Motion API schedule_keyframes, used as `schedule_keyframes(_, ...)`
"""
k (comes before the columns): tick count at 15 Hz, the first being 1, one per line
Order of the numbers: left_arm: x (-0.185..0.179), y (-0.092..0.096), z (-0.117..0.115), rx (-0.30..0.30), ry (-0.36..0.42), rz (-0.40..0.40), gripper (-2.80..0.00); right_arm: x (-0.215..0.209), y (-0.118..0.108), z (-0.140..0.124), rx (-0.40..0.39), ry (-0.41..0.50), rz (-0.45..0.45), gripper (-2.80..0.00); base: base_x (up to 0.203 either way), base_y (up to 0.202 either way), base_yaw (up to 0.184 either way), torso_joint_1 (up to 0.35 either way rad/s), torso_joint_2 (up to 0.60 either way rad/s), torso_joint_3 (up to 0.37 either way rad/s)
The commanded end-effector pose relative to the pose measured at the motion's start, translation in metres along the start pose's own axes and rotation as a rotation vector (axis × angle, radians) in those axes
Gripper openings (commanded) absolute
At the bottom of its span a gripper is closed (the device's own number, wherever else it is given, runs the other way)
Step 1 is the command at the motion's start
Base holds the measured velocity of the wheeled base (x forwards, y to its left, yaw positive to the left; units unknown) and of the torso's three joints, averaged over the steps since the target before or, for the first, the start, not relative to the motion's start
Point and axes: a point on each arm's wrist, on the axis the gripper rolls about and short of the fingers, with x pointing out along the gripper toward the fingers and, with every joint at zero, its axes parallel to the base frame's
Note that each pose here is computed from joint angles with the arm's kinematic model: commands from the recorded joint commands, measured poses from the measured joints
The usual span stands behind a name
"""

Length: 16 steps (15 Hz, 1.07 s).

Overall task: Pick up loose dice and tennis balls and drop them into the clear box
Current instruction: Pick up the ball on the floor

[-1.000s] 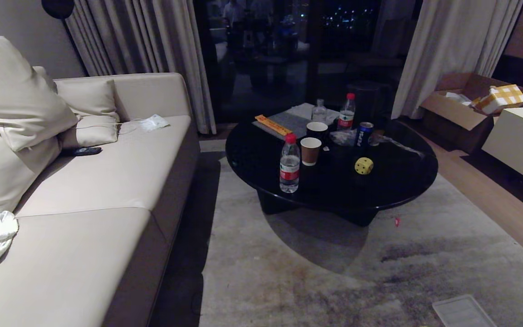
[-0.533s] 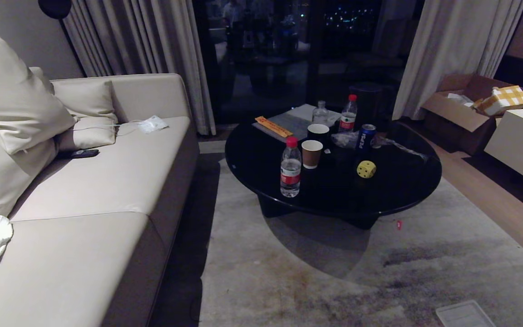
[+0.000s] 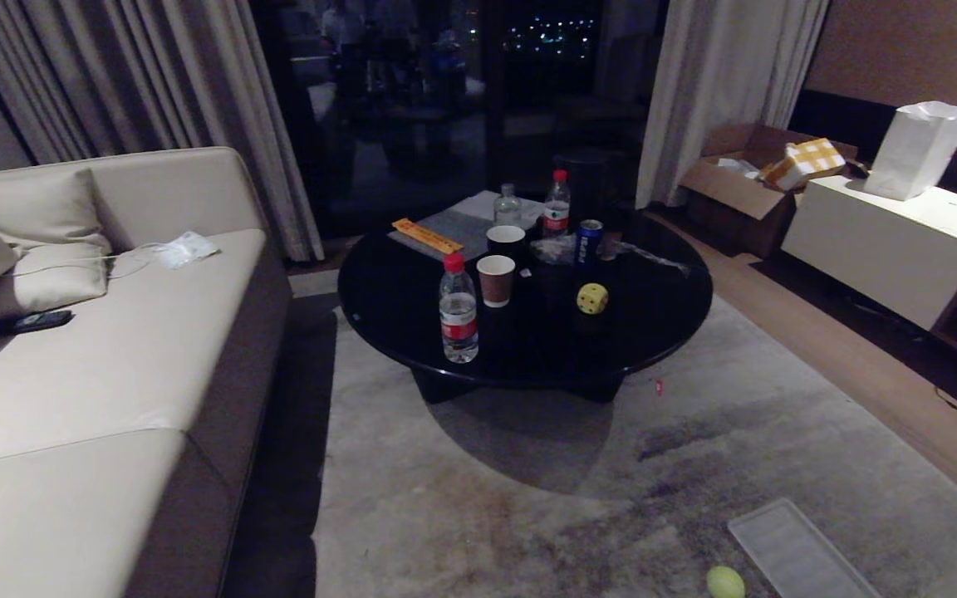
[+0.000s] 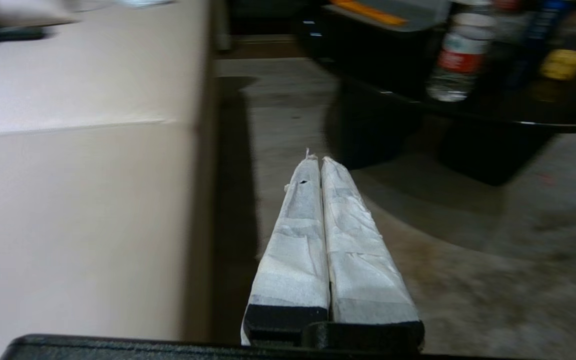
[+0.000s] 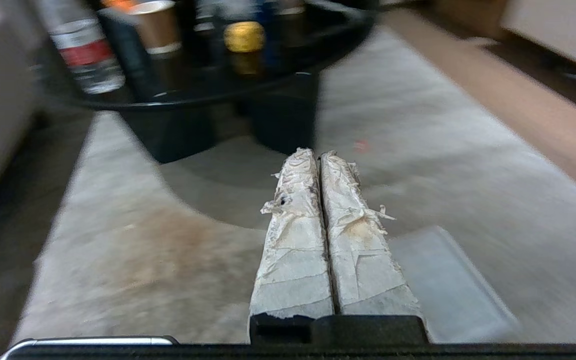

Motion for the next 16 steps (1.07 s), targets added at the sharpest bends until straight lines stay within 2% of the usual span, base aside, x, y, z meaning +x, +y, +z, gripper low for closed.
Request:
schedule_keyframes(1, 0.0002, 0.0000, -0.0004, 0.001, 0.003, 0.001, -2.80, 0.0007, -0.0001, -0.0025, 0.000, 0.010, 0.000, -2.80, 0.001, 0.009, -0.163, 0.002, 0.01, 0.005)
schedule_keyframes(13, 0.0002, 0.0000, -0.0004, 0.001, 0.003, 0.001, -2.80, 0.0007, -0.0001, -0.0025, 0.002, 0.010, 0.000, -2.80, 0.001, 0.011, -0.163, 0.002, 0.00, 0.002)
schedule_keyframes(16, 0.0002, 0.0000, -0.0002, -0.002, 0.001, 0.002, -2.80, 0.0007, -0.0001, -0.0025, 0.002, 0.010, 0.000, -2.80, 0.000, 0.005, -0.074, 0.002, 0.00, 0.001)
